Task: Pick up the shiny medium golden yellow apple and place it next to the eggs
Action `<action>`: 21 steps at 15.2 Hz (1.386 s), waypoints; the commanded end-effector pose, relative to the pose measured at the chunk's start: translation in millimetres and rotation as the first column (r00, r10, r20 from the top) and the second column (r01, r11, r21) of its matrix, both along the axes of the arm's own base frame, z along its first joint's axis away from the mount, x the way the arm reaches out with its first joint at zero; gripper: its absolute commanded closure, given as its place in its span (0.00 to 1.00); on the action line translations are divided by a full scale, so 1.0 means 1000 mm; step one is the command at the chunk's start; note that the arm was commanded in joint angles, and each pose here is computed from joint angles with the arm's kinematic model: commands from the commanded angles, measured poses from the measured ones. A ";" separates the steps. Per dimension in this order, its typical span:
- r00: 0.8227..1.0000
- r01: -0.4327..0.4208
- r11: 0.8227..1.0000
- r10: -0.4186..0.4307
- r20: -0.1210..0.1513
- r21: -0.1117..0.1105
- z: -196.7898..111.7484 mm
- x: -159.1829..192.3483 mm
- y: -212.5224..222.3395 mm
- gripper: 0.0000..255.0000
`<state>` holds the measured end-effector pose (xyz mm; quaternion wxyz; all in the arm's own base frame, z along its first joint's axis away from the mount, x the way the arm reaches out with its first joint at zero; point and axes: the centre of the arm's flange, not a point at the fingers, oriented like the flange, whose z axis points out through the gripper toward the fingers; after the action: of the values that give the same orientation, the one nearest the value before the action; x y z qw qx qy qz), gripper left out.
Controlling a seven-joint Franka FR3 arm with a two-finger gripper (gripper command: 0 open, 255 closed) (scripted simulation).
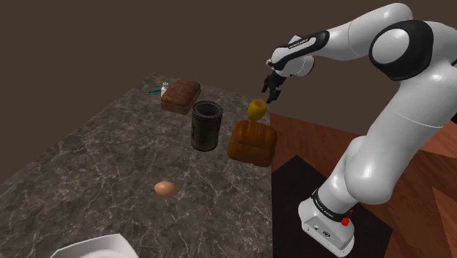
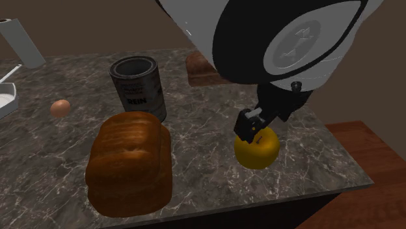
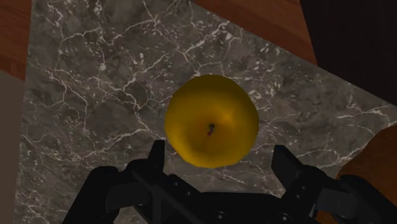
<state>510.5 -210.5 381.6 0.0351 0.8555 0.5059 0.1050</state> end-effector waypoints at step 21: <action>1.000 -0.009 1.000 0.009 0.004 0.000 -0.033 0.011 0.001 1.00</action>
<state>521.1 -209.6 348.7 0.0357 0.8530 0.5096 0.1067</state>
